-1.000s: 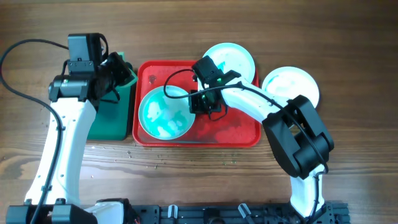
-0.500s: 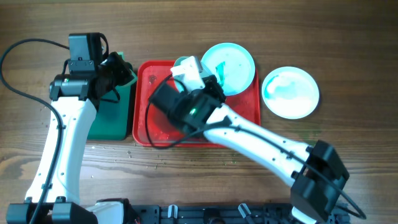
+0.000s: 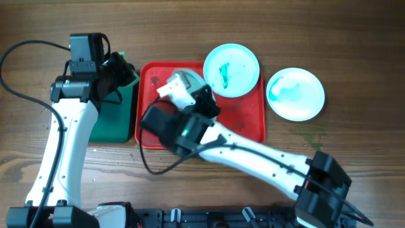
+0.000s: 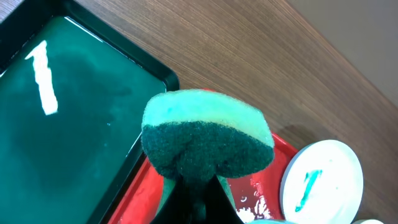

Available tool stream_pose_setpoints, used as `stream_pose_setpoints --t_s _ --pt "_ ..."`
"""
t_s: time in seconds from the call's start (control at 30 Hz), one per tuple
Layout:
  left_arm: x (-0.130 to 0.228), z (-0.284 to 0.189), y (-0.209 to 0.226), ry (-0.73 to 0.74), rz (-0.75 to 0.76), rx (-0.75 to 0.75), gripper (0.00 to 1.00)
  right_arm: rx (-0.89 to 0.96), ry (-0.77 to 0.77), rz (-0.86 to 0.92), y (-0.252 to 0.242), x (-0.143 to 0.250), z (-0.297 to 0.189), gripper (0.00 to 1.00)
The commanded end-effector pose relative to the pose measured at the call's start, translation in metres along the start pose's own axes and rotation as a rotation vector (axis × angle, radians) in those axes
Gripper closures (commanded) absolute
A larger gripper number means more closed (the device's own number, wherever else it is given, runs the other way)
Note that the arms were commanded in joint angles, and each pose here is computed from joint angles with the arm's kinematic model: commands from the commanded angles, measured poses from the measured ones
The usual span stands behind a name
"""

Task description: Clean dirty plates on tray and stack at the side

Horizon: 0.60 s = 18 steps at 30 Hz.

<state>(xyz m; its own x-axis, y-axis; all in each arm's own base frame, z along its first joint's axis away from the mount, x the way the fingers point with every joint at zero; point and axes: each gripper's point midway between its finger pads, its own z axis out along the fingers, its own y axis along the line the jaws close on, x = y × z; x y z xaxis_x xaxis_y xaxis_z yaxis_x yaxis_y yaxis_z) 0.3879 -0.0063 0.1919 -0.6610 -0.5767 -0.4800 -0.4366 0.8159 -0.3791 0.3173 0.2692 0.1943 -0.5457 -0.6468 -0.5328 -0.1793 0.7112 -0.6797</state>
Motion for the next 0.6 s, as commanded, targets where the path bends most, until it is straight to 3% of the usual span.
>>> stream_pose_setpoints --t_s 0.0,0.1,0.2,0.27,0.37,0.47,0.57 --pt "-0.002 0.003 0.005 -0.007 -0.026 -0.021 0.96 -0.407 0.183 0.304 -0.013 0.012 0.007 0.96" --pt "-0.003 0.003 0.005 -0.011 -0.030 -0.018 0.96 -0.503 0.285 0.657 -0.107 0.032 0.047 0.96" --pt "-0.008 0.003 0.001 -0.032 -0.029 -0.003 0.96 -0.343 0.505 0.991 -0.189 0.116 0.106 0.96" --pt "-0.008 0.003 0.001 -0.032 -0.028 -0.003 0.96 -0.250 0.609 1.110 -0.212 0.167 0.129 0.96" --pt "-0.008 0.003 0.001 -0.030 -0.029 -0.003 0.96 -0.141 0.777 1.248 -0.221 0.257 0.158 0.96" --pt "-0.008 0.003 0.001 -0.031 -0.029 -0.003 0.96 -0.125 0.806 1.279 -0.205 0.288 0.169 0.96" --pt "-0.008 0.003 0.001 -0.032 -0.029 -0.003 0.96 -0.212 0.775 1.292 -0.173 0.289 0.179 0.94"
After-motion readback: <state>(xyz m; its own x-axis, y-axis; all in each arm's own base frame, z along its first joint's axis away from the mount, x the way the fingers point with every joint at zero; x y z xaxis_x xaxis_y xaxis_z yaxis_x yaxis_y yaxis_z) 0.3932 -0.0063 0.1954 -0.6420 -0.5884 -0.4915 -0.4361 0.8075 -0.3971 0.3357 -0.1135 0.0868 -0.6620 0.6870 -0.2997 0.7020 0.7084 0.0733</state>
